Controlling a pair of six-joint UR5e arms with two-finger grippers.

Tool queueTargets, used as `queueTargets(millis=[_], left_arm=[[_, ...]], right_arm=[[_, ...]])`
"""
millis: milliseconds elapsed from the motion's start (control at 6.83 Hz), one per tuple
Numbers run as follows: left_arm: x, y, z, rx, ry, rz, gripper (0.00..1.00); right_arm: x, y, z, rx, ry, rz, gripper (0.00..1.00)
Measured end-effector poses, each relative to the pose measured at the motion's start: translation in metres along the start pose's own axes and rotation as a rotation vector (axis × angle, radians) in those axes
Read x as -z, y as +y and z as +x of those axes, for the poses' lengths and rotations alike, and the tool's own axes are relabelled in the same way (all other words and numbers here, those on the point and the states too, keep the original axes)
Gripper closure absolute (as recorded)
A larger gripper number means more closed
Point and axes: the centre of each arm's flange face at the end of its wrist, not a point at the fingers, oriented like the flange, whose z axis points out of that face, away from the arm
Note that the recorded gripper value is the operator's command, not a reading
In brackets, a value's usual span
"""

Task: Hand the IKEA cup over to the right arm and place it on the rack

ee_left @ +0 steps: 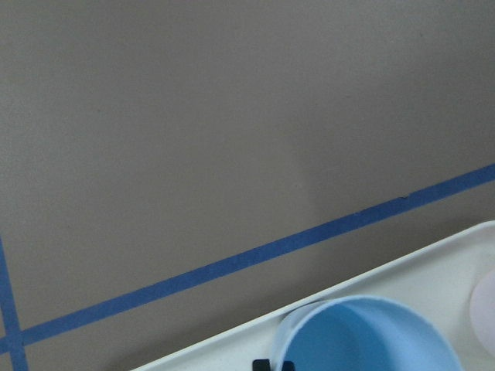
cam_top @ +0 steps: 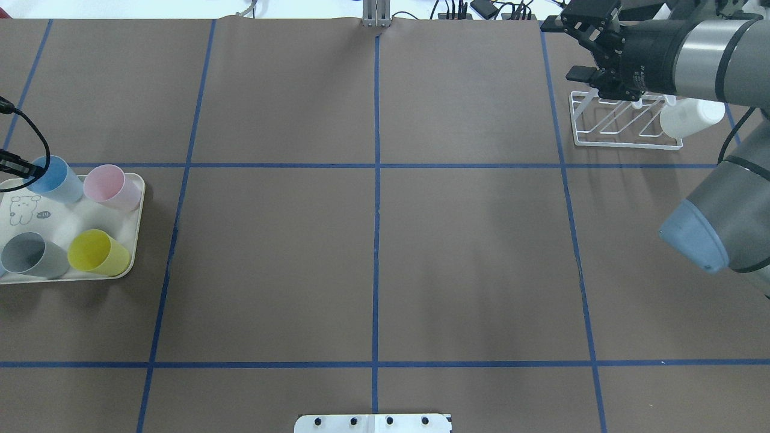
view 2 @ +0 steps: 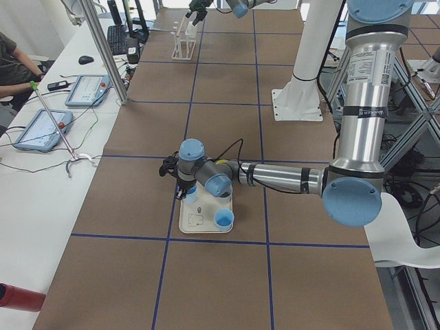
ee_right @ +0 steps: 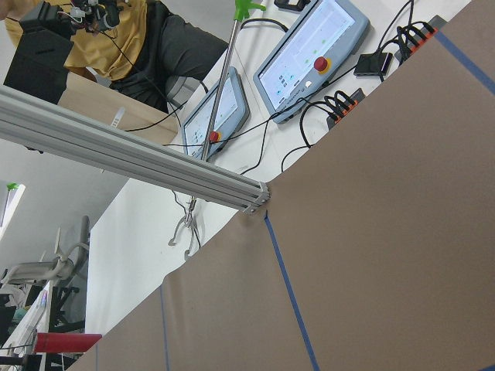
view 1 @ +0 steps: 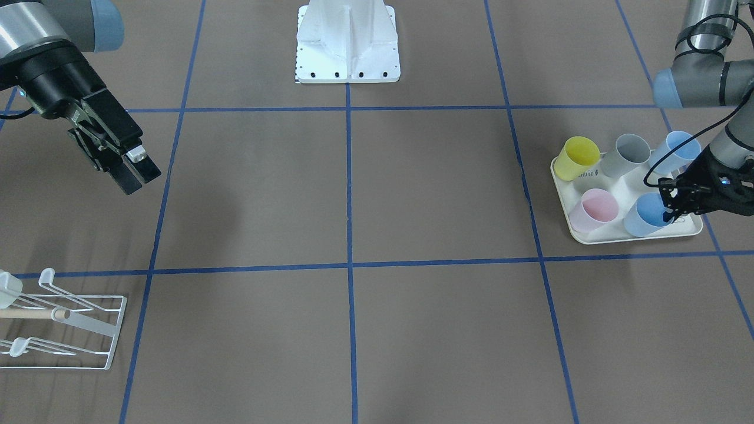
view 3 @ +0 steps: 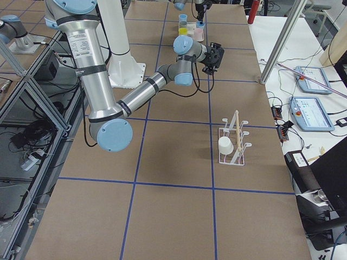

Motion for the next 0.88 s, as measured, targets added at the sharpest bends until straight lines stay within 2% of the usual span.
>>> queueTargets(millis=[293,585,732,878], left_arm=[[0.041,-0.02,-0.019,-0.02,-0.051,-0.002,1.0],[0.087,-0.07,-0.024,-0.009,-0.09,0.021,1.0],[0.104,-0.098,-0.016,0.05,-0.089,0.056,1.0],[0.121,-0.126,-0.001,0.157,-0.073,0.104,1.0]], right_arm=[[0.0,0.0,0.0,0.0,0.0,-0.001,0.0],[0.0,0.0,0.0,0.0,0.001,-0.004,0.0],[0.0,0.001,0.0,0.0,0.001,-0.006,0.0],[0.0,0.001,0.0,0.001,0.0,-0.007,0.0]])
